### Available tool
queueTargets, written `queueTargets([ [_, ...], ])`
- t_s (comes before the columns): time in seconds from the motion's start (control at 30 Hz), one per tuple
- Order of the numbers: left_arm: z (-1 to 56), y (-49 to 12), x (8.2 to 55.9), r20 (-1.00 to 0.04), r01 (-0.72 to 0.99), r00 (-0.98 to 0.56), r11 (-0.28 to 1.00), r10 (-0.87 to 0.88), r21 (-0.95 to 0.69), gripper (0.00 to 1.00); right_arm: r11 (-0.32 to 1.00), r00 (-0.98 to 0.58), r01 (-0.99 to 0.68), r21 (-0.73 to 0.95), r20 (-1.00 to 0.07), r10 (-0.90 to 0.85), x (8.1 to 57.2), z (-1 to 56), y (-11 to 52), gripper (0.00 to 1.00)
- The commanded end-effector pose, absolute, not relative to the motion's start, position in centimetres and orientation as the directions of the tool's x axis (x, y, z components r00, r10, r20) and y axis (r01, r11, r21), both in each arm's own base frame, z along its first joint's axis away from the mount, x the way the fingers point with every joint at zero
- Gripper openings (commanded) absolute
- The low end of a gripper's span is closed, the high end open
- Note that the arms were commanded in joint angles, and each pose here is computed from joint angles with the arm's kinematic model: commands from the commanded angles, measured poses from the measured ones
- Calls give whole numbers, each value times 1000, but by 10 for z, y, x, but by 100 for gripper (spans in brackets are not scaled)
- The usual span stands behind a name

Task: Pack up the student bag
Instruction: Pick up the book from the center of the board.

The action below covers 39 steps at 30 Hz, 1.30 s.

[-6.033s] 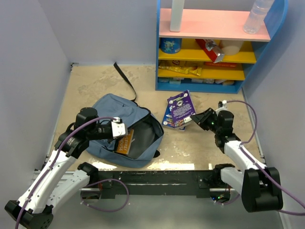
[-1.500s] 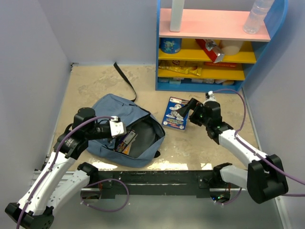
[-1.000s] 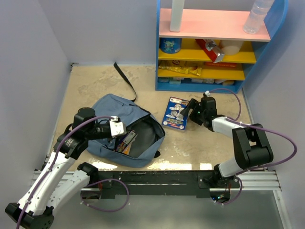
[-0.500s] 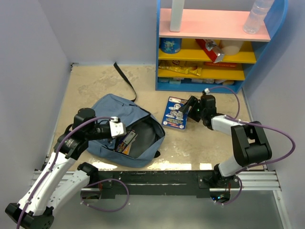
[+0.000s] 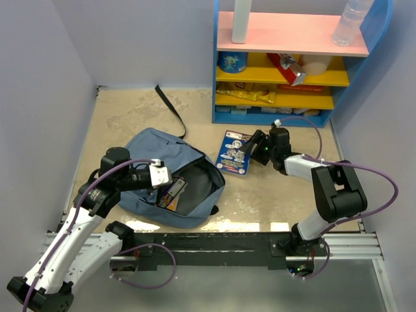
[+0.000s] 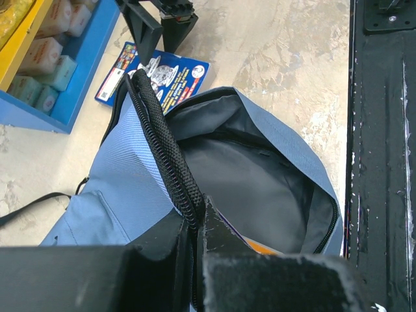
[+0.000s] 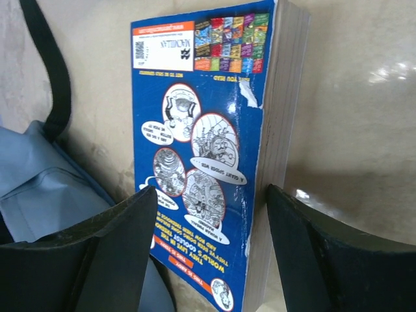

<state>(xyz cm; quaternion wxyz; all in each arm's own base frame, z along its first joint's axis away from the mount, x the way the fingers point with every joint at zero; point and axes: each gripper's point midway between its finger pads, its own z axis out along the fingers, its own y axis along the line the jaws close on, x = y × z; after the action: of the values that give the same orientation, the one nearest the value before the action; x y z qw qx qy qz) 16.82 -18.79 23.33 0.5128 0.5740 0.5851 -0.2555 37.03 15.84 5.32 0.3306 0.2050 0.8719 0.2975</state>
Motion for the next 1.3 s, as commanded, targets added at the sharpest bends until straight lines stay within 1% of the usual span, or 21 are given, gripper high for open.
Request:
queueTargets([
  [0.0,258,-197,164,-901,919,287,174,325,355,0,683,-665,22,730,-499,555,391,111,189,71],
  [0.23,253,-194,164,-891,912,295,175,345,370,0,670,-682,-23,742,-502,532,389,122,219,69],
  [0.33,249,-185,180,-876,885,276,250,396,392,0,670,-688,-21,742,-497,529,389,120,224,67],
  [0.37,246,-177,191,-860,859,259,301,441,413,0,672,-695,-13,740,-490,527,390,115,225,66],
  [0.5,233,-160,208,-819,806,236,365,523,465,0,672,-714,-11,740,-476,514,389,104,230,60],
  [0.53,230,-159,210,-817,804,228,370,530,465,0,667,-717,-24,745,-478,508,388,104,234,57],
  [0.63,230,-160,210,-822,807,226,372,523,459,0,664,-738,-49,746,-475,479,384,100,247,54],
  [0.8,234,-169,203,-840,835,239,339,487,434,0,635,-757,-95,767,-470,455,373,99,263,53],
  [0.87,235,-170,201,-843,839,242,334,480,431,0,646,-761,-112,755,-484,433,374,100,267,54],
  [0.9,236,-170,201,-844,840,243,332,479,430,0,666,-783,-91,740,-466,411,370,85,269,54],
  [0.97,237,-171,199,-848,843,243,329,471,424,0,687,-797,-103,720,-473,376,374,79,272,52],
  [1.0,238,-172,198,-851,845,244,328,466,422,0,700,-812,-89,709,-459,362,371,70,272,49],
  [1.03,239,-172,198,-852,846,243,329,463,420,0,711,-822,-84,698,-451,346,370,59,271,41],
  [1.13,239,-173,195,-856,851,245,322,455,415,0,733,-839,-73,677,-439,322,364,44,267,30],
  [1.17,239,-174,195,-857,853,246,319,453,413,0,742,-838,-69,666,-443,319,362,42,264,28],
  [1.2,239,-174,195,-857,853,247,318,452,414,0,750,-840,-67,658,-443,314,360,41,263,20],
  [1.27,239,-174,194,-859,854,248,316,448,412,0,760,-824,-72,646,-468,320,361,50,257,11],
])
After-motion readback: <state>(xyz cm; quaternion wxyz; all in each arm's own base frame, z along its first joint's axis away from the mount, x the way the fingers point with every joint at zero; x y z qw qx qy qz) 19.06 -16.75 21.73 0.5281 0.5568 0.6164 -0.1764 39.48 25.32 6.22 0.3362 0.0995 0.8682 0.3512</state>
